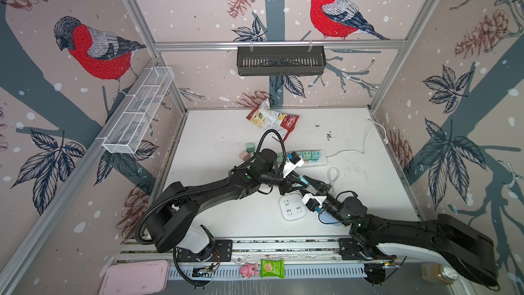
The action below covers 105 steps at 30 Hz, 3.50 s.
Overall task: Insert the plug
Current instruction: 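Open the right gripper and draw it back while the left gripper holds the teal adapter, then move the teal adapter with the left gripper over the white socket cube, then lower the teal adapter with the left gripper into the white socket cube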
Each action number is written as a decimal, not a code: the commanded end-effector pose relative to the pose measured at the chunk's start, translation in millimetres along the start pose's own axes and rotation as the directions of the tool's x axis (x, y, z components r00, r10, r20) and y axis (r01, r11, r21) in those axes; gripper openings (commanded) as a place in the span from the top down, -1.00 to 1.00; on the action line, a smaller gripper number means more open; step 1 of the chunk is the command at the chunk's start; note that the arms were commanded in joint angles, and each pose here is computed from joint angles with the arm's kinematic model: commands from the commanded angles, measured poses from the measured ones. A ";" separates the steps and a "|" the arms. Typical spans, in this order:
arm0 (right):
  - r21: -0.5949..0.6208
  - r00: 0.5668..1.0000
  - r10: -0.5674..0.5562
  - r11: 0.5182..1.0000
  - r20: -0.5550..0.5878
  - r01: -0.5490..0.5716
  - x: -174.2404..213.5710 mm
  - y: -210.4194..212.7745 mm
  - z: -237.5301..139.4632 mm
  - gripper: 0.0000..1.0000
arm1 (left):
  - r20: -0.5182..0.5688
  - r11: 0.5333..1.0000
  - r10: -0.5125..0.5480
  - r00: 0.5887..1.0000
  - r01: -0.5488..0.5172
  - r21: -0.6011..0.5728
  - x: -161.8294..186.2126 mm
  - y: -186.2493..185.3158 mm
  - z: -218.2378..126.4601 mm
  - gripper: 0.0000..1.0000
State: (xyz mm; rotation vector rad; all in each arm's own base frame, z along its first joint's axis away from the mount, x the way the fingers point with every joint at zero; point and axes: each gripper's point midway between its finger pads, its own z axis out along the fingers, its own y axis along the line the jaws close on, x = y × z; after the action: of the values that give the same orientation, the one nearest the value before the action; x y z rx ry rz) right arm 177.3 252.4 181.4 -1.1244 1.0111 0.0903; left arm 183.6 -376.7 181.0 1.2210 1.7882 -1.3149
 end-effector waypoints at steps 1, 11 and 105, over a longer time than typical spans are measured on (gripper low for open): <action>0.014 0.997 0.058 0.998 0.052 -0.059 -12.9 -6.2 1.2 0.76 | 0.007 0.995 0.093 0.996 -0.094 0.035 -3.0 -7.7 0.1 1.00; 0.017 0.988 0.112 0.993 0.105 -0.114 -27.7 -11.8 -0.9 0.08 | 0.077 0.961 0.224 0.971 -0.207 -0.185 -12.5 3.8 -29.9 1.00; 0.682 0.630 0.749 0.352 0.206 -0.641 131.6 -163.7 -87.6 -0.99 | -0.648 0.908 0.108 0.754 -0.340 -0.244 101.6 -17.6 20.8 1.00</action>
State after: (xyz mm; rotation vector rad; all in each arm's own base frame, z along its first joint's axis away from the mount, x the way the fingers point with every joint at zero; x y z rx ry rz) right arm 286.8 48.9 196.9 0.1170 1.4669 0.2541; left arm 134.3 -368.1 98.4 1.6526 2.0970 -0.4169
